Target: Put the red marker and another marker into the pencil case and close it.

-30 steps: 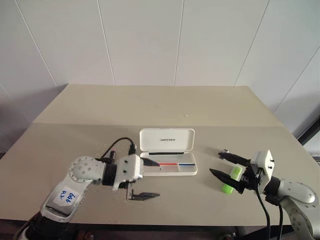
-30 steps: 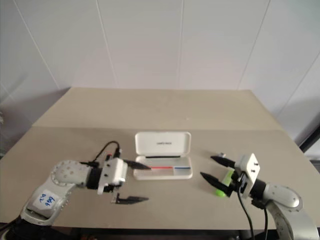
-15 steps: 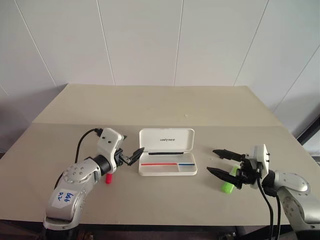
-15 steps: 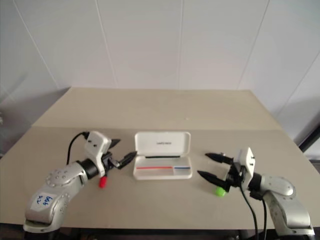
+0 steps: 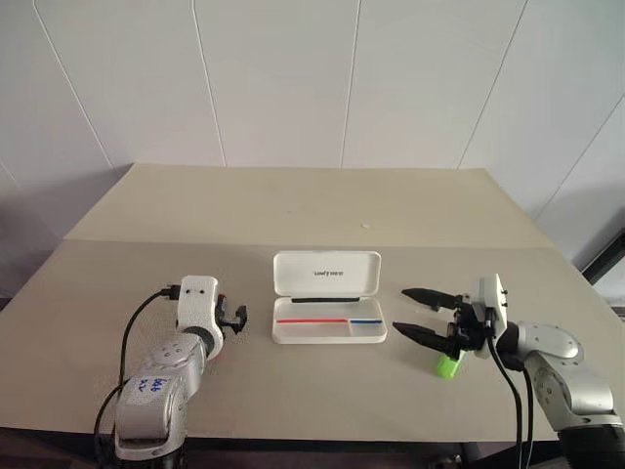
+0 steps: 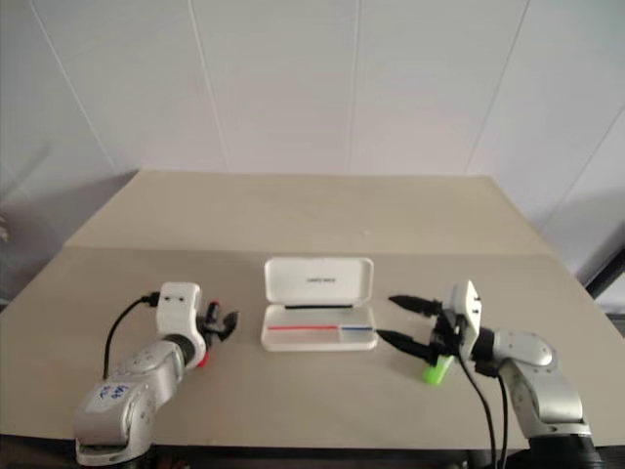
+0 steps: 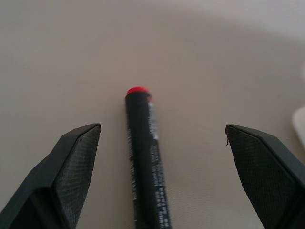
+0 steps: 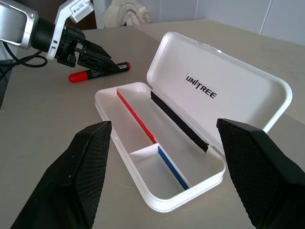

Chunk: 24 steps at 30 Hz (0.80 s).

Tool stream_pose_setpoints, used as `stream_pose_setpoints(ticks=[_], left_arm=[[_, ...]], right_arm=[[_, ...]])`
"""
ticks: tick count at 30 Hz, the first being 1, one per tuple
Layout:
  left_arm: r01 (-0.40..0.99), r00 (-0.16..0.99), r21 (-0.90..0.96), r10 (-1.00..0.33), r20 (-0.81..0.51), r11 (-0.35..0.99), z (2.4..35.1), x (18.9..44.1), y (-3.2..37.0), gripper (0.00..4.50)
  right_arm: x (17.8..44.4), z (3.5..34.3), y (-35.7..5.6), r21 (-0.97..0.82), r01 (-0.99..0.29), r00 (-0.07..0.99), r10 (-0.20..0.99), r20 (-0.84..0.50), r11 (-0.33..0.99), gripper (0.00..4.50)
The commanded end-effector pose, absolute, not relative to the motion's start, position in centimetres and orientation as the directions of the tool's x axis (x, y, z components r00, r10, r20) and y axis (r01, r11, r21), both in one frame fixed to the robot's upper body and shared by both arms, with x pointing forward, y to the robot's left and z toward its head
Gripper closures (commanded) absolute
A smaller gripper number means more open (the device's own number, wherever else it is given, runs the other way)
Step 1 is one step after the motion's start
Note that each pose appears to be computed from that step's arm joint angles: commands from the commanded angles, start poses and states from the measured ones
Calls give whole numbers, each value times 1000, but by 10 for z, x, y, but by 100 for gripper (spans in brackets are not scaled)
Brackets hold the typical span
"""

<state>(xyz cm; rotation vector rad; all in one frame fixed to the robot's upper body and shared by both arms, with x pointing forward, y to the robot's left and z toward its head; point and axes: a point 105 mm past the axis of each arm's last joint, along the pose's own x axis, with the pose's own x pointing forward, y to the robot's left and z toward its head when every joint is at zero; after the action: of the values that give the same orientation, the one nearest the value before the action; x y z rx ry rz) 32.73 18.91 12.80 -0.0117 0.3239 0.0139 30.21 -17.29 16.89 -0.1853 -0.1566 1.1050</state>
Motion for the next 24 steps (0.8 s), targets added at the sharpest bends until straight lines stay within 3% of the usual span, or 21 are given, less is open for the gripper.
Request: stream_pose_setpoints(ticks=[1, 10, 13, 22, 24], left_arm=[[-60, 937, -13, 51, -346, 998, 127, 329, 196, 4], [-35, 905, -48, 11, -425, 998, 115, 333, 189, 4], [-37, 906, -52, 12, -424, 998, 116, 334, 189, 68], [-39, 913, -58, 12, -408, 998, 119, 340, 191, 353], [-38, 916, -56, 12, -401, 998, 120, 341, 191, 392]], right_arm=[[300, 179, -174, -271, -855, 444, 894, 57, 442, 0], [295, 177, -177, -270, -840, 474, 878, 58, 471, 0], [293, 177, -179, -269, -834, 484, 873, 61, 481, 0], [292, 177, -180, -272, -827, 496, 866, 61, 493, 0], [293, 178, -180, -274, -825, 498, 865, 64, 495, 0]])
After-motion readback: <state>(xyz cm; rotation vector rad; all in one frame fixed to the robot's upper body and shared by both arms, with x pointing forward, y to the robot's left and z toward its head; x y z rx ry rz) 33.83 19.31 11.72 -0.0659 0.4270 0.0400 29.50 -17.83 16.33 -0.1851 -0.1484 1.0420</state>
